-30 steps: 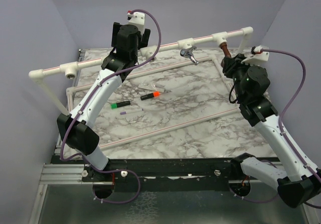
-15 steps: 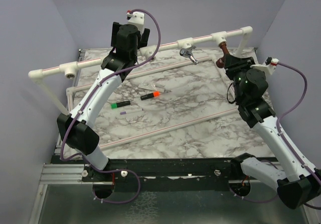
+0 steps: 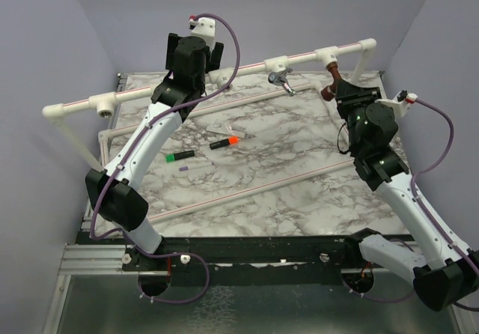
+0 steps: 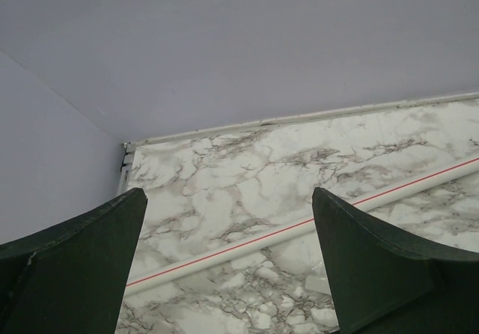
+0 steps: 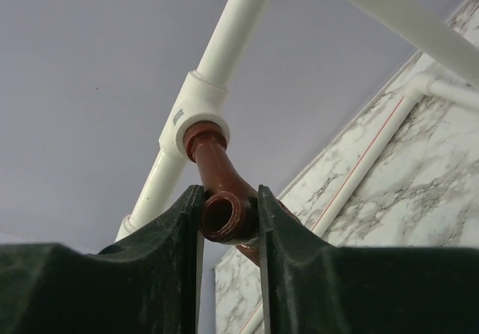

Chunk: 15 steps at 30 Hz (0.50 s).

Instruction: Install the water faucets

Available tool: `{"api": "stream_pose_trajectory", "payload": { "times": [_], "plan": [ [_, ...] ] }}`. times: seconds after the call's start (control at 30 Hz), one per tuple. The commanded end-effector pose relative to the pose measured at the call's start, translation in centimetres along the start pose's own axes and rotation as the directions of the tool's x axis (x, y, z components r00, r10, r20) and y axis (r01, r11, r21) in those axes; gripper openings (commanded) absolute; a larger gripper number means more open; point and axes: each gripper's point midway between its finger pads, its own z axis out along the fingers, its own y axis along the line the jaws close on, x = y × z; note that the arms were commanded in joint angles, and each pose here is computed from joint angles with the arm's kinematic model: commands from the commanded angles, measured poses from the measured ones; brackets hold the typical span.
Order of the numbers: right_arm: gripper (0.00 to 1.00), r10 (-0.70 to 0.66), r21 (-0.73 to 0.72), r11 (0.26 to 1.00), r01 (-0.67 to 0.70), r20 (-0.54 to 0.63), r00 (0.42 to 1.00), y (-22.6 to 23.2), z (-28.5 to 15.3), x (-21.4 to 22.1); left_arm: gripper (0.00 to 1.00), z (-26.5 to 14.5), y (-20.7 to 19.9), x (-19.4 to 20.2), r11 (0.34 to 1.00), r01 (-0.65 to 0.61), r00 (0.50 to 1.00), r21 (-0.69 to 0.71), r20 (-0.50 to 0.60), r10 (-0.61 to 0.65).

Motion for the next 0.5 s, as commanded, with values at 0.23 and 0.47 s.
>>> {"api": "stream_pose_trajectory", "payload": {
  "times": [0.23,0.47],
  "plan": [
    [0.71,-0.187,-0.339,0.933,0.121,-0.168,0.968,8.1,-3.6,2.2,0.93,0.0,-8.6,7.6,0.97,-0.021,0.979,0.243,-0.193,0.069],
    [0.78,-0.458,-0.34,0.848,0.406,-0.086,0.885,7.3,-3.7,0.8,0.93,0.0,-8.5,7.5,0.97,-0.019,0.979,0.243,-0.191,0.067]
  ]
}}
